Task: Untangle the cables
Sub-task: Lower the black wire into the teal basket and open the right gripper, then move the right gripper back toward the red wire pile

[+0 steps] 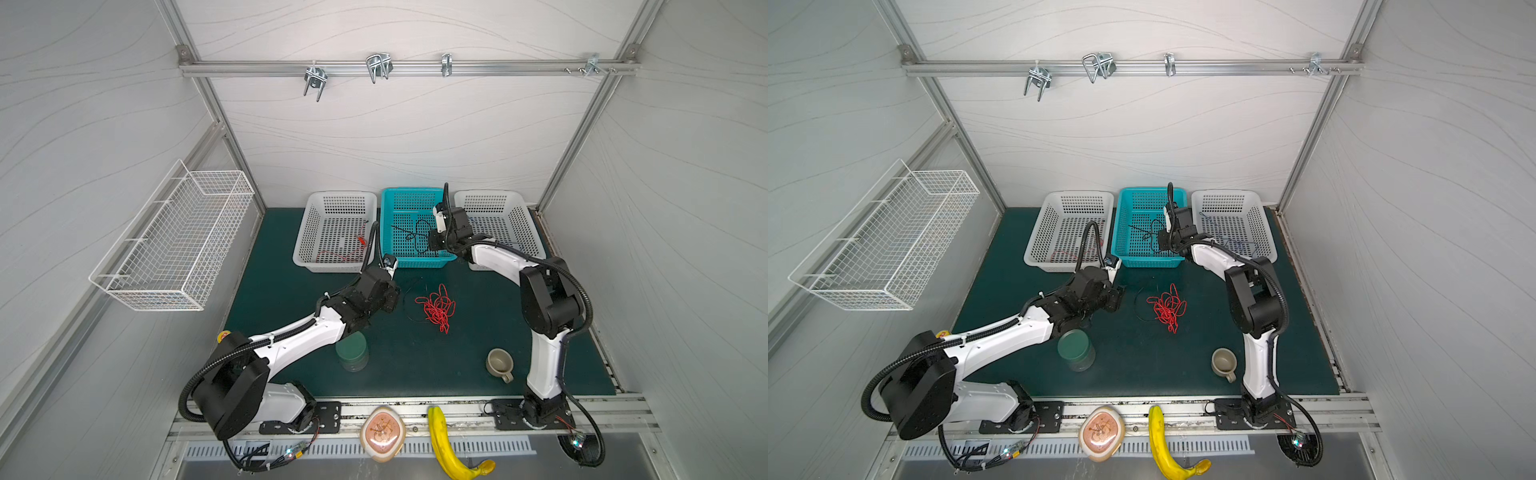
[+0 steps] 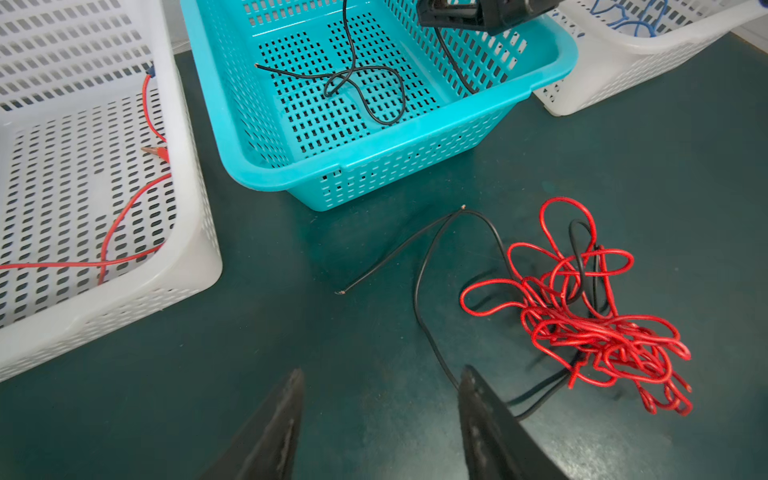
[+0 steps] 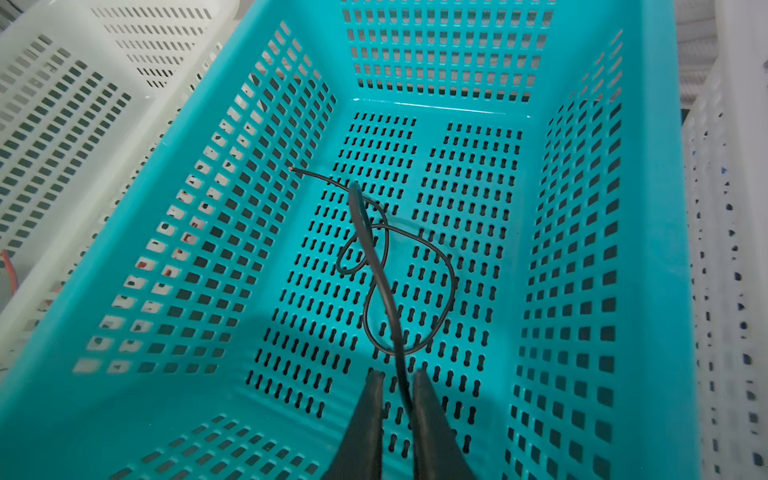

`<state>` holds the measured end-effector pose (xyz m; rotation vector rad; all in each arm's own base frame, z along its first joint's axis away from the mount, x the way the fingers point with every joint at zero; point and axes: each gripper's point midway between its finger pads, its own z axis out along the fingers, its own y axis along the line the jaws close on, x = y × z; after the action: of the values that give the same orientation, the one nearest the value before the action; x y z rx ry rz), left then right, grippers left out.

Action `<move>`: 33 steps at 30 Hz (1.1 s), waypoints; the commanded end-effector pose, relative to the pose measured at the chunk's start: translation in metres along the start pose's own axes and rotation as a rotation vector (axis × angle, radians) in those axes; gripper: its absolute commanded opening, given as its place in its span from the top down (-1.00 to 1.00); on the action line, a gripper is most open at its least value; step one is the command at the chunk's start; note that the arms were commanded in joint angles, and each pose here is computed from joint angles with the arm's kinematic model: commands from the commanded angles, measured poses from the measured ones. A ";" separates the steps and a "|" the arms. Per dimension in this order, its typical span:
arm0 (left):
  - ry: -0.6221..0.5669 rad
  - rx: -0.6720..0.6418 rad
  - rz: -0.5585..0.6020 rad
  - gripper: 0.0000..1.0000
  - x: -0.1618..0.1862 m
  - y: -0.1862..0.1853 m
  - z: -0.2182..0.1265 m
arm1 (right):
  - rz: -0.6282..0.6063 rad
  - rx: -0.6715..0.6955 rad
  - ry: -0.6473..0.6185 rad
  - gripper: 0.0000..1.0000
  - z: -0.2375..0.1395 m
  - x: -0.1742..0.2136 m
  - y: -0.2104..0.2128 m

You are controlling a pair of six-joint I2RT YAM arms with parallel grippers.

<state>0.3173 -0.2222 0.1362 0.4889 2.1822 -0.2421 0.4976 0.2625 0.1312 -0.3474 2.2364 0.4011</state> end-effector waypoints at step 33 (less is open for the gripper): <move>-0.009 0.100 -0.068 -0.19 -0.013 -0.020 0.003 | -0.055 -0.032 0.009 0.17 -0.141 0.063 0.030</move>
<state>0.3109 -0.2327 0.1301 0.4944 2.2145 -0.3321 0.3667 0.2318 0.1736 -0.4220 2.2092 0.4187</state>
